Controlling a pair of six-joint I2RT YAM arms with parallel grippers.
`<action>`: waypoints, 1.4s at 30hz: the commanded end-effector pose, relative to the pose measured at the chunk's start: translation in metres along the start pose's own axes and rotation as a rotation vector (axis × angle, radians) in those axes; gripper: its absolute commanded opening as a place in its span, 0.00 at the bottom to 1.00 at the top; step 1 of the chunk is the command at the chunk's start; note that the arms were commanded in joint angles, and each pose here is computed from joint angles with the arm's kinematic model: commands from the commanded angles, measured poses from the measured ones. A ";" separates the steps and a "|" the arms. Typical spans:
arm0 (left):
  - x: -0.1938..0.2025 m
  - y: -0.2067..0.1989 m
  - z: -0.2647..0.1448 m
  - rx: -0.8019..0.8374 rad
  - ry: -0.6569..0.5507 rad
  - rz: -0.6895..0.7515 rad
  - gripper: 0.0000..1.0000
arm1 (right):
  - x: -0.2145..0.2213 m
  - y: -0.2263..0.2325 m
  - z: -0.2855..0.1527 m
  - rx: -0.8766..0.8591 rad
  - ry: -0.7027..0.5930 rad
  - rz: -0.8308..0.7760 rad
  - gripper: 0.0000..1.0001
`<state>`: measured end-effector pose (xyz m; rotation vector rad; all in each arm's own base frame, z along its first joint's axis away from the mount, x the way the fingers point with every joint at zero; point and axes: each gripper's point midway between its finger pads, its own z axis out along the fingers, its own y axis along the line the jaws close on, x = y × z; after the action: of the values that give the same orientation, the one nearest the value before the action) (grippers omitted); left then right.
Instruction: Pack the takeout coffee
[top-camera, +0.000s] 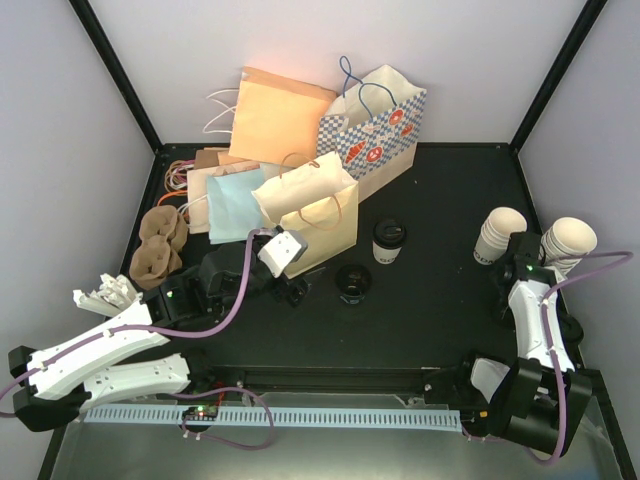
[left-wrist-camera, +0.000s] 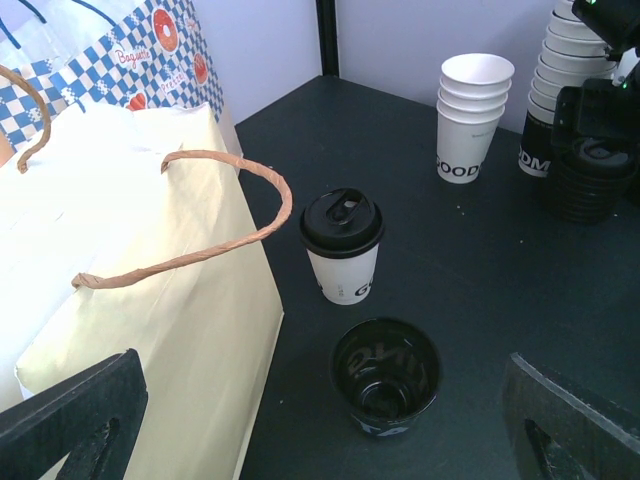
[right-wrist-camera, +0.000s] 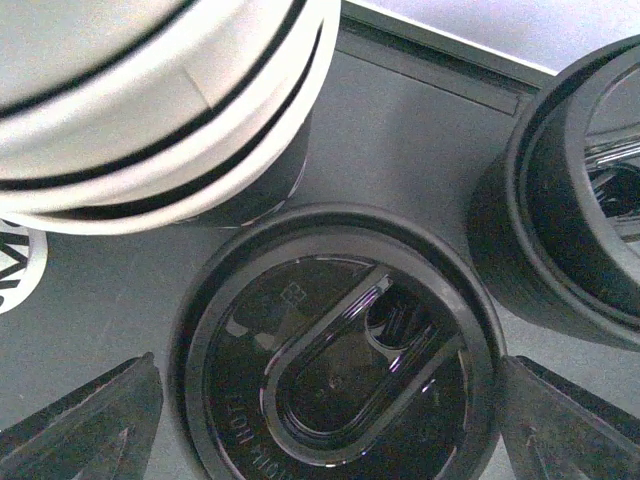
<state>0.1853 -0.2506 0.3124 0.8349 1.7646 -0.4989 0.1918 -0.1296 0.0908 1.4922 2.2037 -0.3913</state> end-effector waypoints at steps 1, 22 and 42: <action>-0.004 0.006 -0.006 -0.019 -0.021 0.006 0.99 | 0.002 -0.001 0.005 0.001 0.002 0.004 0.93; -0.002 0.006 -0.008 -0.020 -0.024 0.008 0.99 | -0.004 0.000 -0.008 -0.024 -0.010 0.020 0.78; -0.004 0.005 -0.007 -0.014 -0.025 0.007 0.99 | -0.014 -0.003 -0.027 -0.050 -0.047 0.039 0.78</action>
<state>0.1839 -0.2468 0.3132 0.8318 1.7556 -0.4968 0.1871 -0.1257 0.1117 1.4777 2.1694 -0.3503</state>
